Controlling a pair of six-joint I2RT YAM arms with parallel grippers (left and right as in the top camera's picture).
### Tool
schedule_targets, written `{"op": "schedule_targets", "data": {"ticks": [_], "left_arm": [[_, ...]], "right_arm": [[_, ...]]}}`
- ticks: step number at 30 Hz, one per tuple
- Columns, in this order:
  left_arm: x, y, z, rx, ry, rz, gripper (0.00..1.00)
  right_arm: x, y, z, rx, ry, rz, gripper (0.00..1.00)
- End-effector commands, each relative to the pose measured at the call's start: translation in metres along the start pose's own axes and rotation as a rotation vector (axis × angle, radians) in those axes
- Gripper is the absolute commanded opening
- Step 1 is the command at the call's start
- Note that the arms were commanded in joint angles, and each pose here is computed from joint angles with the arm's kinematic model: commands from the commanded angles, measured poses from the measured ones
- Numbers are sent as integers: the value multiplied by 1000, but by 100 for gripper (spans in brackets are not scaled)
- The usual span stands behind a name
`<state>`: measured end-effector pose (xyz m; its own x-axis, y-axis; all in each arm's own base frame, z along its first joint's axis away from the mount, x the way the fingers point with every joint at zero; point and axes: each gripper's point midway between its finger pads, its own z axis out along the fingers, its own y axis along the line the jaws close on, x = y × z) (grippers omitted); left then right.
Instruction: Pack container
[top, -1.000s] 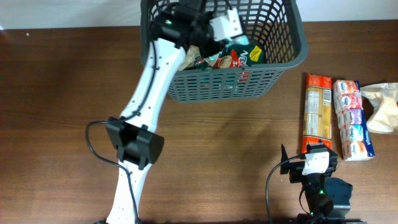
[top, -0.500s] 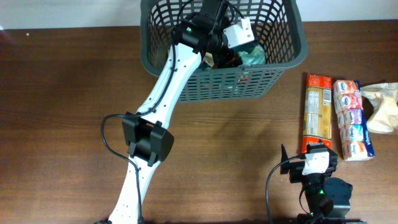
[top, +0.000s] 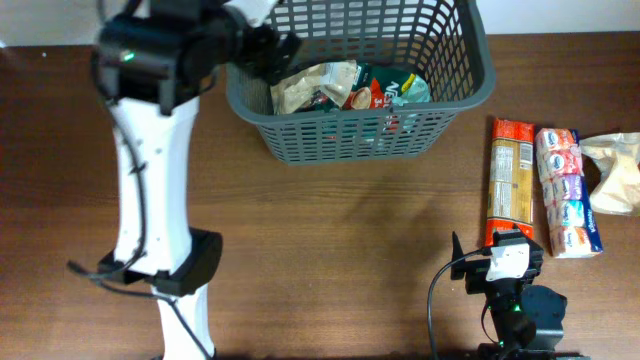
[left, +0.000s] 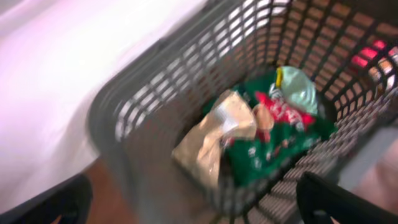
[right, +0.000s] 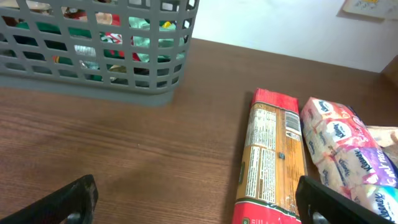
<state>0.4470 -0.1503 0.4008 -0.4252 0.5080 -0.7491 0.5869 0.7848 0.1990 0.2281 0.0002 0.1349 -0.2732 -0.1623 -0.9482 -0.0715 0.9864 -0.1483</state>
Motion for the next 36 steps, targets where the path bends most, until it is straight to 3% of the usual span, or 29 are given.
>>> {"op": "schedule_targets", "data": {"ticks": [1,6,10,13,18,26,31,36], "left_arm": [[32,39,-65,-185,74,-97,99],[57,87,-147,-386,34,-192,99],[68,104,-167,-450,34,-230,99],[70,105,-167,-452,40,-235,99],[70,105,-167,-452,40,-235,99],[70,105,-167,-452,40,-235,99],[70,105,-167,-452,40,-235,99],[70,105,-167,-452,40,-235,99]], "right_arm": [[2,-1,1,2,-1,10,99],[2,-1,1,2,-1,10,99],[-3,7,-1,-46,-15,10,99],[-38,22,-18,-146,-95,-1,99],[-123,13,-64,-127,-246,-32,99],[-193,-11,-78,-147,205,-9,99],[-218,-11,-63,-215,362,27,99],[-224,-24,-31,-154,422,117,99]]}}
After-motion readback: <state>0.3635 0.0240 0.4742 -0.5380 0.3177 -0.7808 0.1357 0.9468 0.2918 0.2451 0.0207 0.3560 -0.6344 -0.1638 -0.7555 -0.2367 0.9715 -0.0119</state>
